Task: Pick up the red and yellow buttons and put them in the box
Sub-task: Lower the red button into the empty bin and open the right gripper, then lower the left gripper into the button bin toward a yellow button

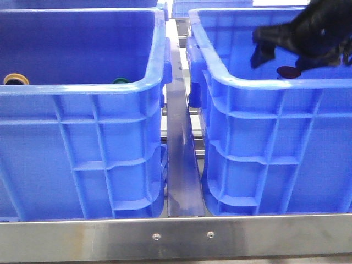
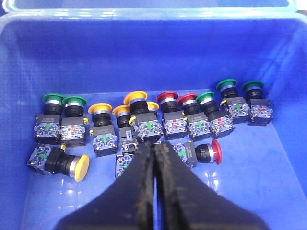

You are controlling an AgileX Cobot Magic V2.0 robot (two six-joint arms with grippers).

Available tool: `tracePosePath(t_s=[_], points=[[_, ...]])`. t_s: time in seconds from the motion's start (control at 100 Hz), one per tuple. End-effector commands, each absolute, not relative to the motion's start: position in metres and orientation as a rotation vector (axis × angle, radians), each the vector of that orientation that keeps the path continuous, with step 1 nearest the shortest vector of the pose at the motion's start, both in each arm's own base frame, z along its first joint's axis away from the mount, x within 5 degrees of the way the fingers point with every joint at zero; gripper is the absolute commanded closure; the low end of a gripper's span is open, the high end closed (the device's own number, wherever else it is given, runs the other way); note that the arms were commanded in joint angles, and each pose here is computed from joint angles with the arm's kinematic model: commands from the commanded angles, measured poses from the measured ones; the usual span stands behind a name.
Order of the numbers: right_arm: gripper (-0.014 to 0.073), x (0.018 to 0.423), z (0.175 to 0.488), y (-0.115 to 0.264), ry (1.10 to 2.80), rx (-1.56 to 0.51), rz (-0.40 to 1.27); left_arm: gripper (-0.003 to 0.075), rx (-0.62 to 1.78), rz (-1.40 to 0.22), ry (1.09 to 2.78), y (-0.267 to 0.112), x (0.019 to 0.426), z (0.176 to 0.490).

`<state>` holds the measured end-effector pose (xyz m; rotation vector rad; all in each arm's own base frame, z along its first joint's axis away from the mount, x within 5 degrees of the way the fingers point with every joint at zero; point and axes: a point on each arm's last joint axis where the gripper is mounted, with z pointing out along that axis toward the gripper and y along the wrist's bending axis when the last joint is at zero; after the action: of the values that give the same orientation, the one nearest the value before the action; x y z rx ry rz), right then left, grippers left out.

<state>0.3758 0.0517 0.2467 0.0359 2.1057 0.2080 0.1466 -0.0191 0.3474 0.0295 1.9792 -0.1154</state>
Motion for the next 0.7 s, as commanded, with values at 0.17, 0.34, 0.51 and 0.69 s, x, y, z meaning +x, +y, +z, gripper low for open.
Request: tracePosePath(t_s=[0.17,0.34,0.51,0.69], points=[[-0.0059,0.336,0.305,0.044,1.946,0.051,0.206,0.0741,0.024,-0.132,1.879,-0.019,0.148,0.363],[-0.0059,0.297,0.317,0.041,1.908,0.035,0.230,0.0741,0.024,-0.132,1.879,-0.019,0.148,0.363],[-0.0059,0.254,0.324,0.036,1.863,0.026,0.245,0.0741,0.024,-0.132,1.879,-0.019,0.148,0.363],[-0.0059,0.210,0.329,0.030,1.793,0.024,0.251,0.0741,0.024,-0.132,1.879,-0.019,0.148,0.363]])
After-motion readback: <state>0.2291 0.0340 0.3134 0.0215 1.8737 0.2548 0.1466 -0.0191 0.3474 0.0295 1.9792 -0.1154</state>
